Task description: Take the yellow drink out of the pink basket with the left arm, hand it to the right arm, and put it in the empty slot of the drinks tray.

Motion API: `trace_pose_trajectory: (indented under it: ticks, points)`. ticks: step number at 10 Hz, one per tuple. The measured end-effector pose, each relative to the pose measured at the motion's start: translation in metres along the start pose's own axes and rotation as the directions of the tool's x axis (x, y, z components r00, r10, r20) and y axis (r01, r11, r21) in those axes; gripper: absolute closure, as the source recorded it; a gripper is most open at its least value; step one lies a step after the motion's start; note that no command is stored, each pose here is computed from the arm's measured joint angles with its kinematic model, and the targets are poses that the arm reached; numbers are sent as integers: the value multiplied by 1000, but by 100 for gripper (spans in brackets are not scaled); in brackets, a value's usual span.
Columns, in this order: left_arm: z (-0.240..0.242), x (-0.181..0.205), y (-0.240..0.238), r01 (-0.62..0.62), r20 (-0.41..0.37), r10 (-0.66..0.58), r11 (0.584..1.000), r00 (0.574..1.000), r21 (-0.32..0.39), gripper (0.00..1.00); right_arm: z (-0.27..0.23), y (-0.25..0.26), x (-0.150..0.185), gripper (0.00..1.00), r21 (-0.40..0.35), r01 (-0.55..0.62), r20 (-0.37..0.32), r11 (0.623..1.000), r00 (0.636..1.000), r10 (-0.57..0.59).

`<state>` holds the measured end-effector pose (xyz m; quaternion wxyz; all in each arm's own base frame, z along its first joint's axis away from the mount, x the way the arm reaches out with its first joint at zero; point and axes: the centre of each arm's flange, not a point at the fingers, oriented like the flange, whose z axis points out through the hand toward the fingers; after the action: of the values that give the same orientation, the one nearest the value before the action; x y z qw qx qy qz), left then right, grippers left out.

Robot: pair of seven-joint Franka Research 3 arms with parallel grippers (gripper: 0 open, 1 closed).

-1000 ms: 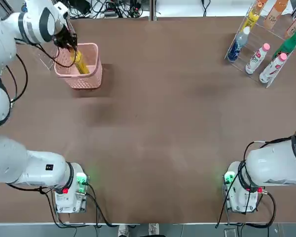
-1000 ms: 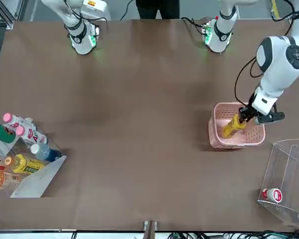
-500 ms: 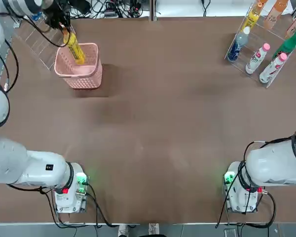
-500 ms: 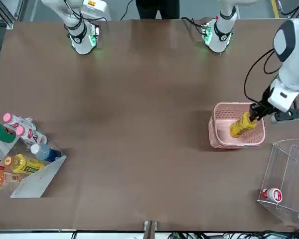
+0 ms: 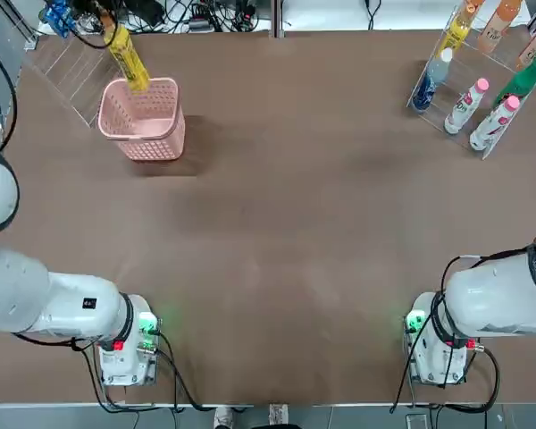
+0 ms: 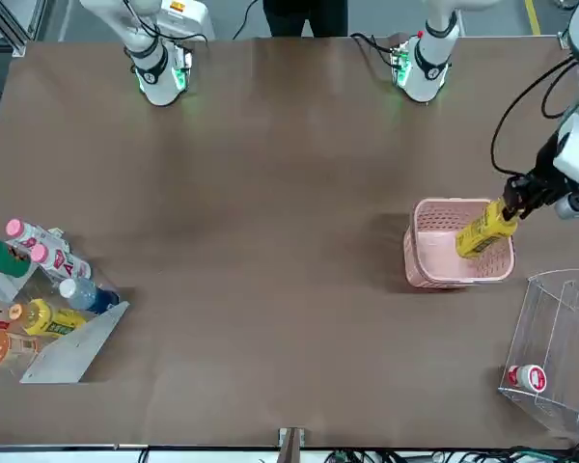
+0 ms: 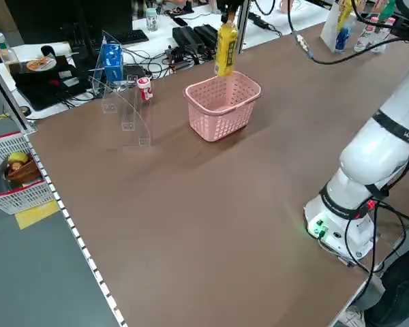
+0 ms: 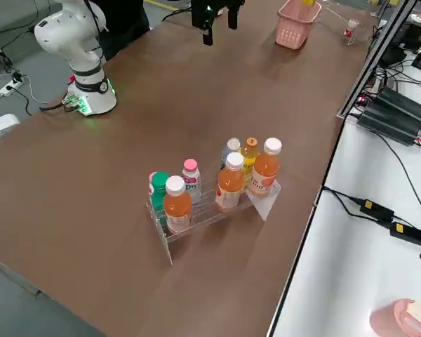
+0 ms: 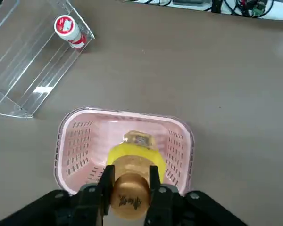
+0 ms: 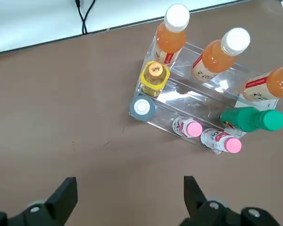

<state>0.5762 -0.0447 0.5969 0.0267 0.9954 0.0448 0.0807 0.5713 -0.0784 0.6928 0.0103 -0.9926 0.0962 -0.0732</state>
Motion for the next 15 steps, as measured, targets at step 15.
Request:
trace_pose_trajectory:
  ticks: [15]
  points:
    - [41,-51,297,47,69,-48,999,996,18,66,0,0,0,0,0,-1,0,1000,1000,1]
